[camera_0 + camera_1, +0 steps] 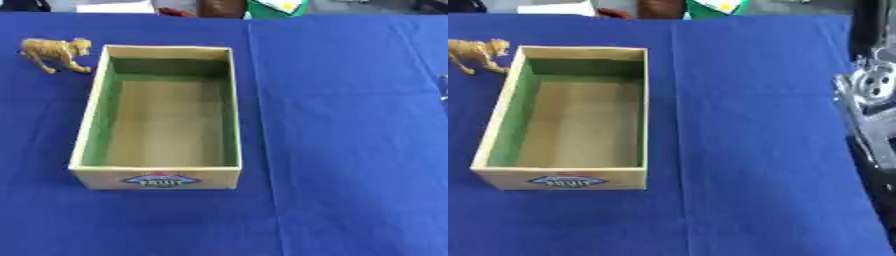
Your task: Pick up objects on the table and place them in the box.
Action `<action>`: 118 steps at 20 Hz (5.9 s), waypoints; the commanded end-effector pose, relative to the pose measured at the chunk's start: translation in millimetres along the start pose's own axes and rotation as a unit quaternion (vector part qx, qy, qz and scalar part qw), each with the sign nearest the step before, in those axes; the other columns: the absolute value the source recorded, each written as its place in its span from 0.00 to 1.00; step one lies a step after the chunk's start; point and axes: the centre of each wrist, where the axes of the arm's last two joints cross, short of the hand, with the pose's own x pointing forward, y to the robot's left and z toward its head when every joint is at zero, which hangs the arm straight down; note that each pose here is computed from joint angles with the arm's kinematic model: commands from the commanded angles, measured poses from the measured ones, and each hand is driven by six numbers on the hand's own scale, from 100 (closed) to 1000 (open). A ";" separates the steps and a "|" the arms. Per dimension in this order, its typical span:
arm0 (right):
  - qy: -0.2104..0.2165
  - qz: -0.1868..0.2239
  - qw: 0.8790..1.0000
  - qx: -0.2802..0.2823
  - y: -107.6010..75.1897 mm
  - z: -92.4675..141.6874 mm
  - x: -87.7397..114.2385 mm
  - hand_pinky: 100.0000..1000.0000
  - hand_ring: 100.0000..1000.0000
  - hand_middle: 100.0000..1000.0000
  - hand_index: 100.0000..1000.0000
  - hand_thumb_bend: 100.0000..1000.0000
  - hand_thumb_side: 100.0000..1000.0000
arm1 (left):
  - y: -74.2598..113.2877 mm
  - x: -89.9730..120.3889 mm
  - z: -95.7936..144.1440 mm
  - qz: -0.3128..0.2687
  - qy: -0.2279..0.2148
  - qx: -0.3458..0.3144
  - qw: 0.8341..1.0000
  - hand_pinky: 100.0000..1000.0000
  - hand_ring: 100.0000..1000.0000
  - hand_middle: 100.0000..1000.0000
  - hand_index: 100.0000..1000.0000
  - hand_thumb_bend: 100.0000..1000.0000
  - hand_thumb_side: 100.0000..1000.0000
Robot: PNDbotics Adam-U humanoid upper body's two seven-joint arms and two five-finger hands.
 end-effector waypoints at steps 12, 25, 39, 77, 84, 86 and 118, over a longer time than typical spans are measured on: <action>-0.002 0.018 0.999 0.035 -4.9 1.7 1.8 0.84 0.79 0.92 0.95 0.00 1.00 | 12.7 -5.6 -19.6 -0.128 -0.015 -0.094 0.987 0.62 0.79 0.79 0.91 0.06 0.92; -0.006 0.034 0.998 0.051 -7.0 0.0 2.5 0.84 0.78 0.92 0.95 0.00 1.00 | 17.0 -41.0 -81.1 -0.361 -0.025 -0.321 0.875 0.64 0.77 0.77 0.83 0.00 1.00; -0.006 0.031 0.998 0.060 -3.7 -1.5 4.2 0.84 0.78 0.92 0.94 0.00 1.00 | -39.6 -105.7 -85.4 -0.369 0.040 -0.535 0.759 0.78 0.85 0.83 1.00 0.32 0.88; -0.011 0.023 0.997 0.072 0.9 -4.4 7.3 0.85 0.77 0.91 0.93 0.00 1.00 | -91.0 -113.7 -87.7 -0.367 0.122 -0.662 0.642 0.78 0.89 0.90 1.00 0.03 0.46; -0.013 0.017 0.997 0.077 3.0 -5.3 8.5 0.85 0.77 0.91 0.93 0.00 1.00 | -93.9 -114.0 -90.0 -0.392 0.132 -0.657 0.630 0.77 0.89 0.90 1.00 0.00 0.44; -0.014 0.016 0.997 0.079 3.5 -5.5 8.8 0.85 0.77 0.91 0.93 0.00 1.00 | -95.0 -114.3 -90.2 -0.401 0.132 -0.654 0.628 0.77 0.89 0.89 0.99 0.00 0.43; -0.008 0.007 0.996 0.084 3.6 -4.8 8.3 0.85 0.77 0.89 0.93 0.00 1.00 | -101.3 -123.4 -80.2 -0.446 0.092 -0.595 0.663 0.33 0.58 0.58 0.64 0.00 0.39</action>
